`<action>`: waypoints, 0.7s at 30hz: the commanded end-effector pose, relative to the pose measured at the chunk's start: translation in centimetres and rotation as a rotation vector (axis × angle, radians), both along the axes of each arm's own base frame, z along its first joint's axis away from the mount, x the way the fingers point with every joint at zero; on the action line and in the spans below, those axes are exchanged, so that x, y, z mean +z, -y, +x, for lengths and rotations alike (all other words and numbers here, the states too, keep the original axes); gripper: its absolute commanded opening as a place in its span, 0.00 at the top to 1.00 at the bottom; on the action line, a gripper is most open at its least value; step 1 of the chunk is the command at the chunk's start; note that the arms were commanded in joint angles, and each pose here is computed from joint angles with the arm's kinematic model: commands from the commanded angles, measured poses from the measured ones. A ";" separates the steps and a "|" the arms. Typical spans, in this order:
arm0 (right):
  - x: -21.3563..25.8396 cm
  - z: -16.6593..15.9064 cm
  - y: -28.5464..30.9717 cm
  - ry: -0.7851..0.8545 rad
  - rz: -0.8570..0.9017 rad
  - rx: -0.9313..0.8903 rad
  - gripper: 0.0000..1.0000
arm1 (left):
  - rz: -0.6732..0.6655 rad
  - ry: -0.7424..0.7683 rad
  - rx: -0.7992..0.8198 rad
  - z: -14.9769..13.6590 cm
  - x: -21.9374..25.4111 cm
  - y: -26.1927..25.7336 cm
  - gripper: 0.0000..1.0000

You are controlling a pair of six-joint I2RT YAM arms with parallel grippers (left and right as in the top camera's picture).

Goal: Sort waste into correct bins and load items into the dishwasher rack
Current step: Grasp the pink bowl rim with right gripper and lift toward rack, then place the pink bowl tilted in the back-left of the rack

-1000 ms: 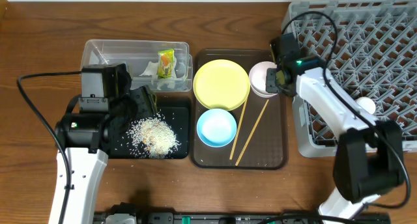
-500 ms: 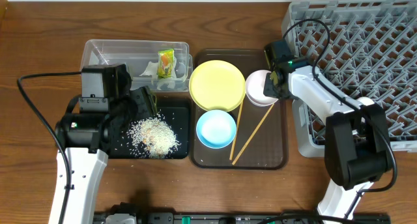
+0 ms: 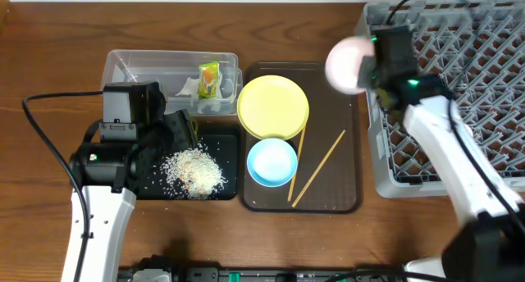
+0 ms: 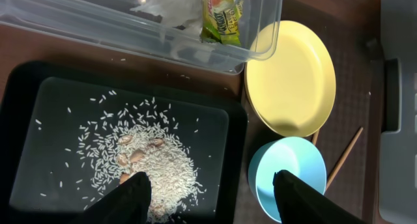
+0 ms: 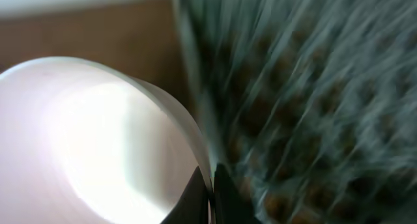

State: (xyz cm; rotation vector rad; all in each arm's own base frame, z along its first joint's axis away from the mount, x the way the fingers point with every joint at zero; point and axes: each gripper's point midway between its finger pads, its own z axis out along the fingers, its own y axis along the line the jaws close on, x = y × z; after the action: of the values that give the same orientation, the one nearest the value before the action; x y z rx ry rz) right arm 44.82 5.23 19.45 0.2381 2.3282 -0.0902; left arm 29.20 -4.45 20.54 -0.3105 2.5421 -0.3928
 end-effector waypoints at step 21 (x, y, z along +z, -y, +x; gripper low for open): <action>9.7 10.4 11.2 0.308 -0.995 0.156 0.99 | 0.018 -0.001 0.001 0.1 -0.1 -0.3 0.36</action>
State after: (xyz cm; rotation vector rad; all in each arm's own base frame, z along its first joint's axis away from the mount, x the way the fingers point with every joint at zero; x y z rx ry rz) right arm 54.50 -4.67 30.86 -0.3269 1.7159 -0.9179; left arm 29.14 -4.45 20.50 -0.3112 2.5448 -0.3925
